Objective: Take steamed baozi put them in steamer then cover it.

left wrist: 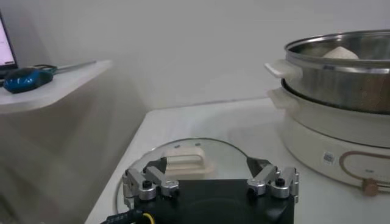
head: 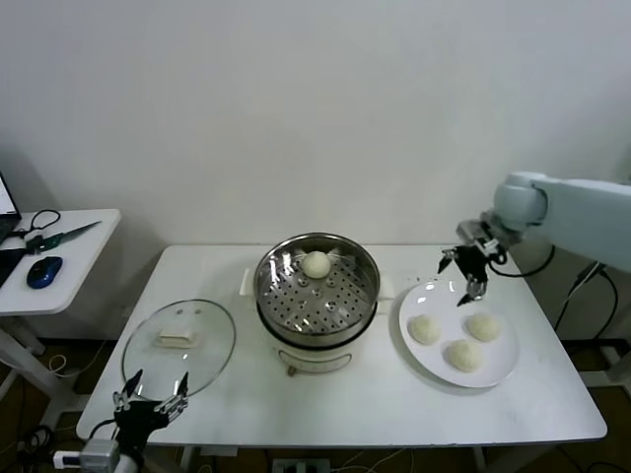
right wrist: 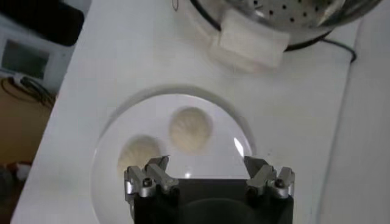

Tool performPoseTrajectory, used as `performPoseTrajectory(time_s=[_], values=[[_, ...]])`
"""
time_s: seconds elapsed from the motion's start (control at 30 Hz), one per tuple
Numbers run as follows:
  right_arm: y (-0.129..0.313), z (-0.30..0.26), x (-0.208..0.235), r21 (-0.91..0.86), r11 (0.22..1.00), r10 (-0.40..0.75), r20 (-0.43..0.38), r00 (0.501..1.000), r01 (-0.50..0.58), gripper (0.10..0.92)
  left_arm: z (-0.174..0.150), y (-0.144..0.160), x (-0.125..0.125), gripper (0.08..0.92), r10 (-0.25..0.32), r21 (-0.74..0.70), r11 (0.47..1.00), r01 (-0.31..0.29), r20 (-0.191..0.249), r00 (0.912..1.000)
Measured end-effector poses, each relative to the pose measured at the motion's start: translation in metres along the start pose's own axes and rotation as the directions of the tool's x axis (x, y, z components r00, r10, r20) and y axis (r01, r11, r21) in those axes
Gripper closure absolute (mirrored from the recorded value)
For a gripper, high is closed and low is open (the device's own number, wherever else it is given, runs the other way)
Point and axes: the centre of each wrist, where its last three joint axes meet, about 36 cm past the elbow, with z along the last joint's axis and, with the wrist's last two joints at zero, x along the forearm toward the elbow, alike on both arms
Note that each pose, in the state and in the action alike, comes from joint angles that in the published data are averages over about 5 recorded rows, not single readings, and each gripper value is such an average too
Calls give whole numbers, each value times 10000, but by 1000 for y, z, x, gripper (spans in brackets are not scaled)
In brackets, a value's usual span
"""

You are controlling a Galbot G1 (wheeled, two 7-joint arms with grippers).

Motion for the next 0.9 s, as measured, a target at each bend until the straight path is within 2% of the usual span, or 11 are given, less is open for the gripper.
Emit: performPoseTrajectory(time_s=[0.47,0.7,0.9], values=[[7,-9,-77,-1262,9919,83,-254,9996,-115,200,4,0,4,177,-19,-26,10000,18,-123,9999],[6,-19,-98,-1368,9905,75,-296,9995,-114,201,5,1,6,177,-55,-44,10000,54,-143,9999],[4,-23,-109,-1417,9897,140,-453,9989,-203,238,6,1,6,177,-72,-47,10000,72,-141,9999]])
